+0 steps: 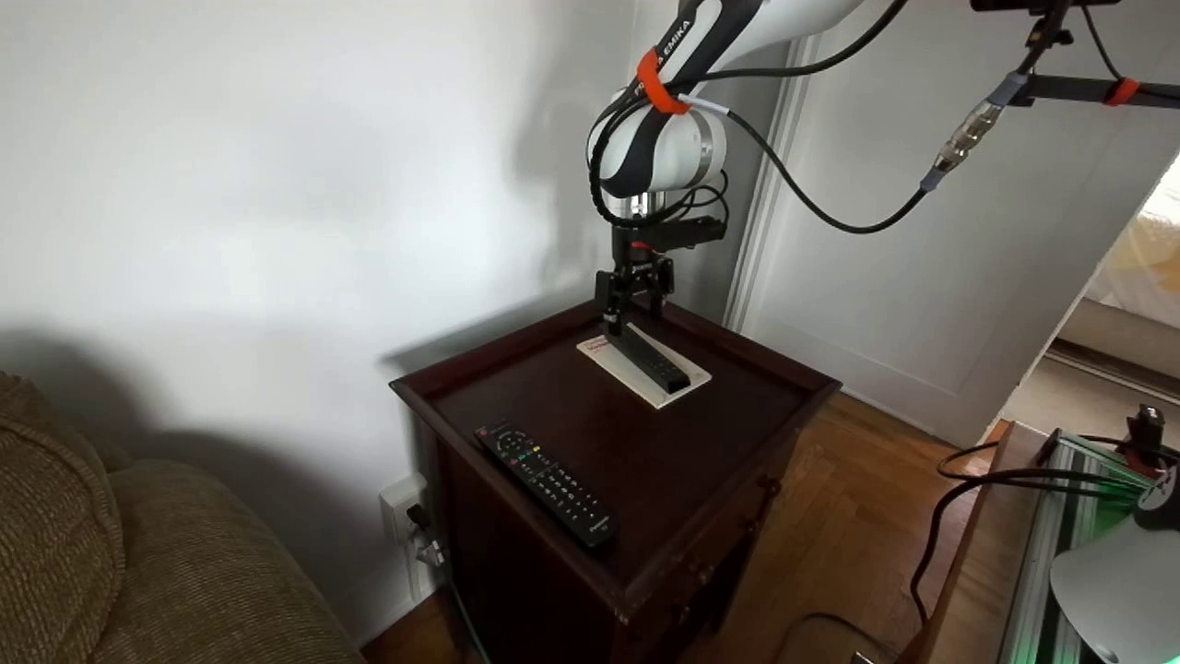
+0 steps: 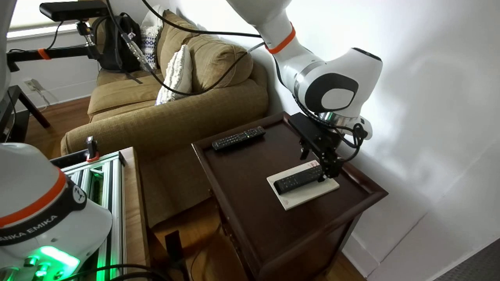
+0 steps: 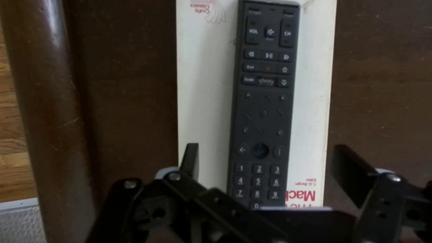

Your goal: Turn the white book over and then put the black remote on the right on top of the white book

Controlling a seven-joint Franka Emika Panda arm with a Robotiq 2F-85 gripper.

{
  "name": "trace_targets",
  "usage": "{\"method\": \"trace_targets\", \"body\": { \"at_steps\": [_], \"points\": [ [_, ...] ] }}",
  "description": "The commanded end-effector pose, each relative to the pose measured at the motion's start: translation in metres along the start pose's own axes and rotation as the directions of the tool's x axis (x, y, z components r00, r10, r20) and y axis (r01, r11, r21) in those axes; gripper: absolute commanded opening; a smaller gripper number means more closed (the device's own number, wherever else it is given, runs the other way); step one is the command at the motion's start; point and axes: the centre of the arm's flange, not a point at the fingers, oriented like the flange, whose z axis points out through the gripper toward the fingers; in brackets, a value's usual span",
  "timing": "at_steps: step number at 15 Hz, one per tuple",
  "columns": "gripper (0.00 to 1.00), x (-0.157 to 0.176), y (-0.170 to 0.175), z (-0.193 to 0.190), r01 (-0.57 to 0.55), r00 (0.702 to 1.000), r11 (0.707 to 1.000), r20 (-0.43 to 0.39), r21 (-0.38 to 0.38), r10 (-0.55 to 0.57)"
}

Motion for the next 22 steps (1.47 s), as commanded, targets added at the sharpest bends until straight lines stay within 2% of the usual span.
{"method": "trace_targets", "body": {
  "at_steps": [1, 7, 11, 21, 22],
  "points": [
    [1.00, -0.030, -0.016, -0.023, -0.027, 0.998, 0.995, -0.055, -0.091, 0.022],
    [1.00, -0.063, -0.028, -0.063, -0.090, 0.984, 0.979, -0.168, -0.183, 0.059],
    [1.00, -0.083, -0.018, -0.093, -0.139, 0.967, 0.979, -0.234, -0.152, 0.101],
    [1.00, -0.125, -0.012, -0.135, -0.195, 0.945, 0.977, -0.283, -0.089, 0.163],
    [1.00, -0.102, -0.012, -0.131, -0.178, 0.954, 0.979, -0.262, -0.104, 0.145]
  ]
}}
